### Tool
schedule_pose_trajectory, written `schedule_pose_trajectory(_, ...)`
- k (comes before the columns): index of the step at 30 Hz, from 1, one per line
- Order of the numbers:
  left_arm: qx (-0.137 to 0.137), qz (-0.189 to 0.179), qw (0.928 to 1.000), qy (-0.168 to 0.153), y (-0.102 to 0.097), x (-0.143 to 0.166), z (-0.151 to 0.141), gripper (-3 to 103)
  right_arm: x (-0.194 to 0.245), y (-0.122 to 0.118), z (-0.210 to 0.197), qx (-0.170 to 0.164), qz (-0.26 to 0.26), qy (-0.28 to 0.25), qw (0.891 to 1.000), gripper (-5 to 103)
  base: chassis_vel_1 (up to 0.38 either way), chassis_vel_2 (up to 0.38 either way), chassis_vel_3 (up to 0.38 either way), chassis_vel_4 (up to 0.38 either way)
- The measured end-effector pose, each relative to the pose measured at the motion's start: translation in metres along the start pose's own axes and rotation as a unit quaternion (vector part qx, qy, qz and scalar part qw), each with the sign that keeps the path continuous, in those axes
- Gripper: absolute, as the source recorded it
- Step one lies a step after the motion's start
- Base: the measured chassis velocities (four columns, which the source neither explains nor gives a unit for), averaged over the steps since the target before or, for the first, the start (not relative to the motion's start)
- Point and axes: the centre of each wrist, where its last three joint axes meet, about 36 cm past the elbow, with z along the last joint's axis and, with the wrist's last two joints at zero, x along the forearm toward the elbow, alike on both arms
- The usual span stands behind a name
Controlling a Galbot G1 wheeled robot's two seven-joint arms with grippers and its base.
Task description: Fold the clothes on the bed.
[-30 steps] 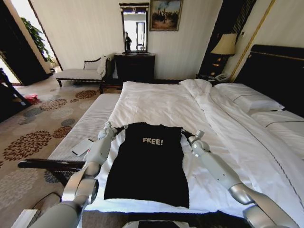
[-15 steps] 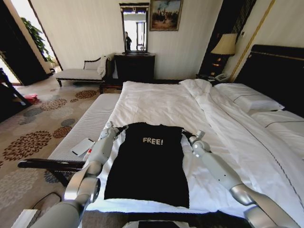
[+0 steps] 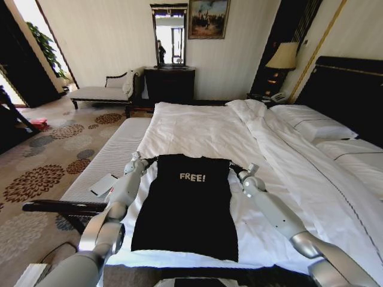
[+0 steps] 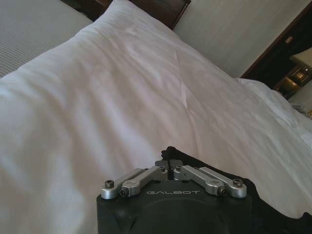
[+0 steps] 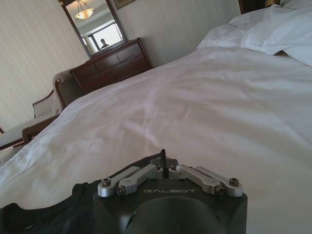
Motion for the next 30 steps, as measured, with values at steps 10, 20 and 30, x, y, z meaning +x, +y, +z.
schedule_pose_trajectory(10, -0.011, 0.008, 0.9985, -0.054, 0.004, 0.033, -0.065, 0, -0.017, 0.013, -0.021, 0.002, -0.012, -0.029, 1.000, 0, 0.000, 0.000, 0.000, 0.000)
schedule_pose_trajectory(20, -0.038, 0.027, 0.9955, -0.083, -0.018, 0.054, -0.096, 0, -0.022, 0.029, -0.055, -0.003, -0.032, -0.069, 0.997, 0, 0.000, 0.000, 0.000, 0.000)
schedule_pose_trajectory(30, -0.052, 0.034, 0.9934, -0.096, -0.030, 0.069, -0.111, 0, -0.022, 0.039, -0.082, -0.010, -0.048, -0.089, 0.995, 0, 0.000, 0.000, 0.000, 0.000)
